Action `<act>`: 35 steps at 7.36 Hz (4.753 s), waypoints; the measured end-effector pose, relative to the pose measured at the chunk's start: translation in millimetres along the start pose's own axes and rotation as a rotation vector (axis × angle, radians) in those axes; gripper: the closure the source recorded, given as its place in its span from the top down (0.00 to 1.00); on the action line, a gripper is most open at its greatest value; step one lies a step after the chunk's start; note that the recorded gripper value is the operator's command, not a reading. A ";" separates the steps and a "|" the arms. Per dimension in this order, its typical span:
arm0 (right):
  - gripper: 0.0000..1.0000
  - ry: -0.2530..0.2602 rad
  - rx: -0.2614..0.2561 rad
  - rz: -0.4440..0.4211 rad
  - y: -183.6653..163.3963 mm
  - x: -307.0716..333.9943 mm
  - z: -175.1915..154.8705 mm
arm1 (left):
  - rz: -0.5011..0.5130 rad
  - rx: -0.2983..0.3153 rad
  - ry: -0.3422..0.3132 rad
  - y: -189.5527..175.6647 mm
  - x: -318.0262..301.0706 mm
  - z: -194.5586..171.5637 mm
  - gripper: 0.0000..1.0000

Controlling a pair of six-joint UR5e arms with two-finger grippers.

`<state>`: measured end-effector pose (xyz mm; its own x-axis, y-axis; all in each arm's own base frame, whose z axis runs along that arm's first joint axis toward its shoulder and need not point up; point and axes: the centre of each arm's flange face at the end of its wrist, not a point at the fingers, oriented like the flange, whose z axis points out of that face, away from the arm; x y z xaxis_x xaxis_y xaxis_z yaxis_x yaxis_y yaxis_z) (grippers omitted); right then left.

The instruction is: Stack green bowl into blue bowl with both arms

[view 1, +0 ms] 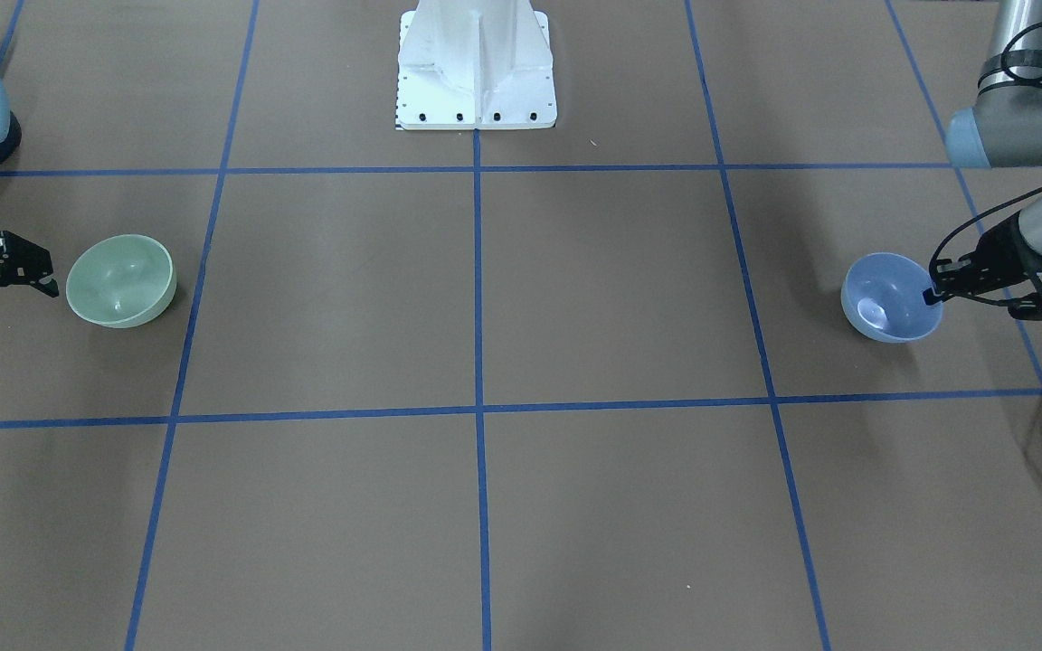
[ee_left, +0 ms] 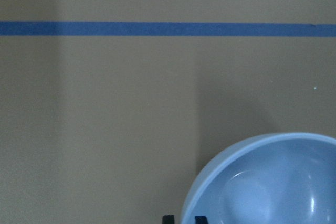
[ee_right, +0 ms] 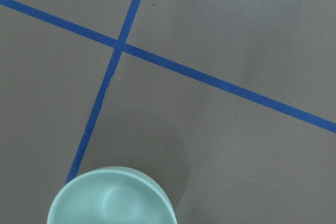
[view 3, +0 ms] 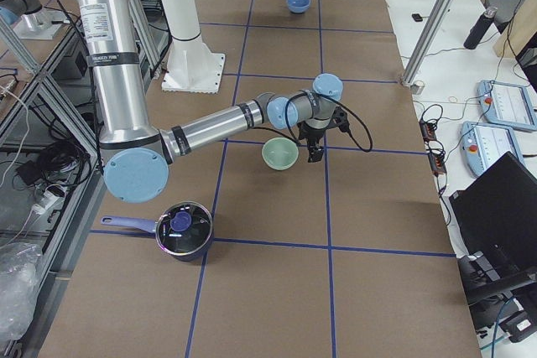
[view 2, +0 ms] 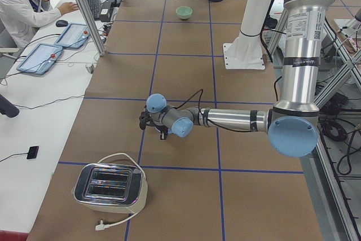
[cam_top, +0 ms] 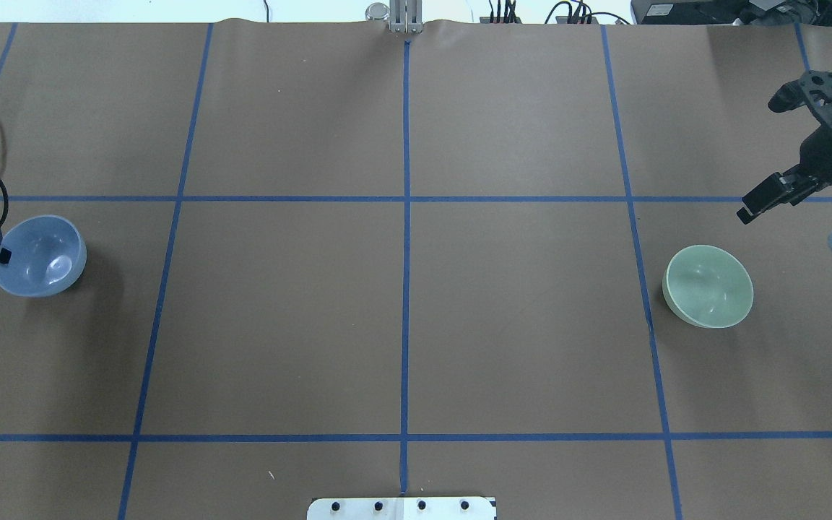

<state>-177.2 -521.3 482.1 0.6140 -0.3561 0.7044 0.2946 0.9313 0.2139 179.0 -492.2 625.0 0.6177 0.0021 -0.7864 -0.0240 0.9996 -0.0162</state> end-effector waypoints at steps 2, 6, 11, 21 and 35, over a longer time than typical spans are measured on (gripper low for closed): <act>1.00 0.000 0.000 -0.001 -0.3 -0.4 0.2 | -0.021 0.014 0.014 -5.9 12.6 -5.7 0.07; 0.98 0.000 -0.002 0.000 -0.4 0.0 1.0 | -0.159 0.065 0.090 -34.8 86.4 -39.4 0.07; 0.95 -0.001 0.001 -0.015 2.0 4.6 7.8 | -0.353 0.001 0.217 -54.2 281.5 -32.4 0.07; 0.95 -0.027 0.015 -0.067 21.6 11.5 41.6 | -0.338 0.001 0.089 25.1 532.6 26.2 0.07; 0.81 -0.044 0.016 -0.079 32.2 0.7 61.6 | -0.233 0.024 0.142 18.3 545.7 13.1 0.96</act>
<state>-212.4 -486.8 531.2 0.5567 -0.4248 0.7139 0.3284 0.9019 0.2806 526.0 -472.4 203.7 0.4878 -0.2300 -0.8421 0.1257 0.9731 -0.1930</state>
